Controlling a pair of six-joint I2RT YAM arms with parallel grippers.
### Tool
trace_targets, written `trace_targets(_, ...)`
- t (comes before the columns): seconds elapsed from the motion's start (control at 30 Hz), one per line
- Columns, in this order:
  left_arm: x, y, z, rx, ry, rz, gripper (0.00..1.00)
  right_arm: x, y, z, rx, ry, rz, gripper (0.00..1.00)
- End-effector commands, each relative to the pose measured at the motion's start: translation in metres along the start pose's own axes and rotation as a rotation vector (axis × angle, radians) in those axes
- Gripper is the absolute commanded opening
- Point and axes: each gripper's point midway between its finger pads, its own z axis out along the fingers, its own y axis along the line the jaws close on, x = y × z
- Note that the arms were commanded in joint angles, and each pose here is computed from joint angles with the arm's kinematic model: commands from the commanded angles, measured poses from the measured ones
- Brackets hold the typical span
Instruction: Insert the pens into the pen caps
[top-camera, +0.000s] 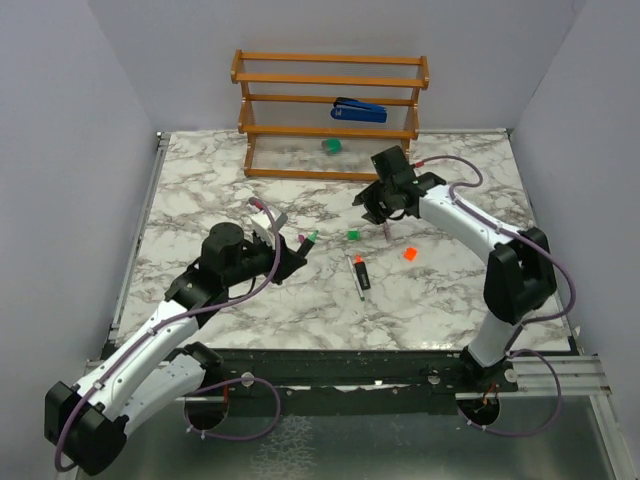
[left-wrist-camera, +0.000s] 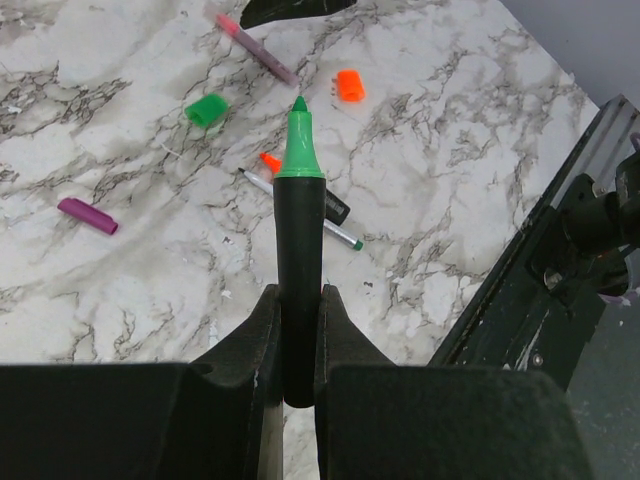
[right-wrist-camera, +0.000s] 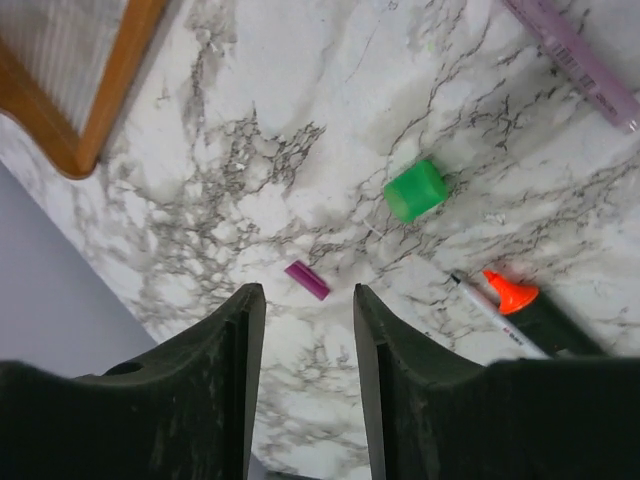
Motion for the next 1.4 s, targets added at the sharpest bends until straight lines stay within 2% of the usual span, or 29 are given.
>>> trace_targets(0.0,-0.005,-0.003,0.006,0.022,0.007,0.024,0.00,0.017,-0.005,0.039,0.062,0.111,-0.069,0.48)
trace_targets(0.13,0.000,0.002,0.011,0.018,0.030,0.034,0.00,0.031,-0.016,0.062,0.193,0.187,0.036,0.47)
trace_targets(0.3,0.002,0.002,0.013,0.025,0.038,0.038,0.00,0.047,-0.019,0.082,0.238,0.250,0.141,0.45)
trace_targets(0.53,0.005,-0.002,0.016,0.064,0.052,0.030,0.00,0.053,-0.030,0.085,0.321,0.261,0.243,0.44)
trace_targets(0.73,0.004,-0.003,0.015,0.074,0.051,0.041,0.00,0.046,-0.040,0.079,0.344,0.208,0.291,0.44)
trace_targets(1.03,0.002,-0.006,0.013,0.083,0.044,0.045,0.00,0.050,-0.059,0.079,0.424,0.203,0.339,0.49)
trace_targets(1.23,0.003,-0.007,0.012,0.086,0.046,0.048,0.00,0.045,-0.061,0.083,0.423,0.187,0.349,0.66)
trace_targets(1.37,0.003,-0.007,0.012,0.088,0.047,0.048,0.00,0.043,-0.065,0.085,0.435,0.183,0.363,0.68)
